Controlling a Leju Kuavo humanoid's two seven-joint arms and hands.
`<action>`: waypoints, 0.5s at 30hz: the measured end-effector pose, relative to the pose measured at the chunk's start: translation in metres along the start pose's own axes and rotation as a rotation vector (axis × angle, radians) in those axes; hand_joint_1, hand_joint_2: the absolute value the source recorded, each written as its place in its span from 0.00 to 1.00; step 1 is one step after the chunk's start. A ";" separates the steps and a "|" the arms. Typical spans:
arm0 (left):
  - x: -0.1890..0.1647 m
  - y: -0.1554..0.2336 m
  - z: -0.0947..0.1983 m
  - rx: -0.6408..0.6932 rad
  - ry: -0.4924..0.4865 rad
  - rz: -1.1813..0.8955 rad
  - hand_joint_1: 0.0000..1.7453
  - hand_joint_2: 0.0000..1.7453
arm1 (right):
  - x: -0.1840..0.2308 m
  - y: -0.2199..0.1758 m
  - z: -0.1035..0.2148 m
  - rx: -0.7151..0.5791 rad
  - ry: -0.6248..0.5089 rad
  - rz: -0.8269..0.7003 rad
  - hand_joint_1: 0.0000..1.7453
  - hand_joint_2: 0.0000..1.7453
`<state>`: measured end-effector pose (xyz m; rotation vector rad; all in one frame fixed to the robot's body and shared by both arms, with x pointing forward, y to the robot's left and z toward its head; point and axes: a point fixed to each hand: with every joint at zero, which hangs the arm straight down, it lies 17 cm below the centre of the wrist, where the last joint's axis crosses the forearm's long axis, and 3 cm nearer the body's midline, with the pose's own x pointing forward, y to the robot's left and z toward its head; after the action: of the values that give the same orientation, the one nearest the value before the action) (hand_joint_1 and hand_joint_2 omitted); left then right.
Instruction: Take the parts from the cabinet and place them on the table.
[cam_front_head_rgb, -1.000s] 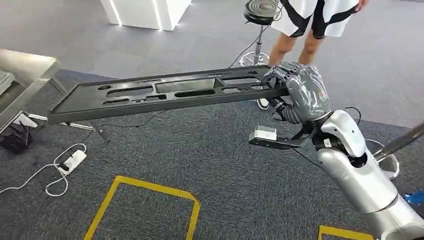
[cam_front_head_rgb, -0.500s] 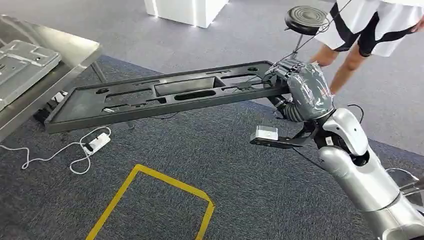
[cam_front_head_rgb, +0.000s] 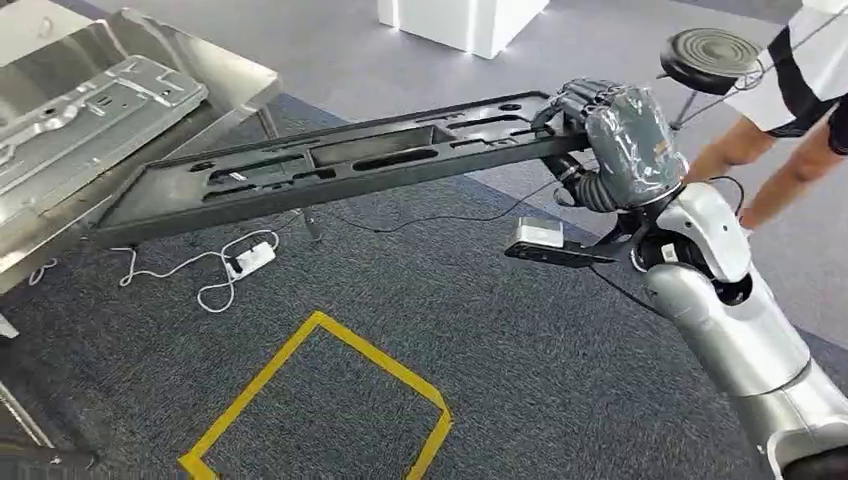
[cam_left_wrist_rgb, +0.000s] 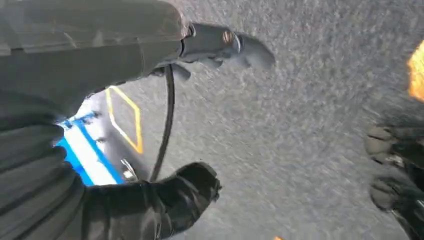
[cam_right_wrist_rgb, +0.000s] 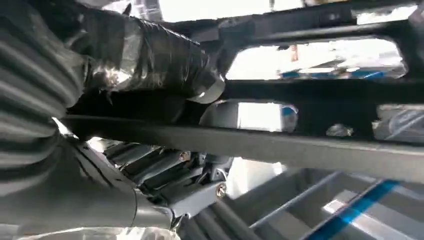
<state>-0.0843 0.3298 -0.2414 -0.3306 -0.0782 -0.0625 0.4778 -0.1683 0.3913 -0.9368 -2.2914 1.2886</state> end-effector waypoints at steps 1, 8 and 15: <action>0.000 -0.001 0.000 -0.001 0.002 -0.001 0.00 1.00 | -0.001 0.000 -0.001 0.001 0.000 0.002 1.00 1.00; -0.001 0.001 0.001 0.001 0.000 0.003 0.00 1.00 | -0.003 -0.004 -0.004 -0.001 -0.001 0.008 1.00 1.00; 0.002 0.006 0.002 0.008 -0.003 -0.003 0.00 1.00 | -0.004 -0.007 -0.007 -0.007 0.000 0.013 1.00 1.00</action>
<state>-0.0823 0.3361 -0.2409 -0.3229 -0.0814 -0.0647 0.4821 -0.1697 0.4011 -0.9553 -2.2955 1.2866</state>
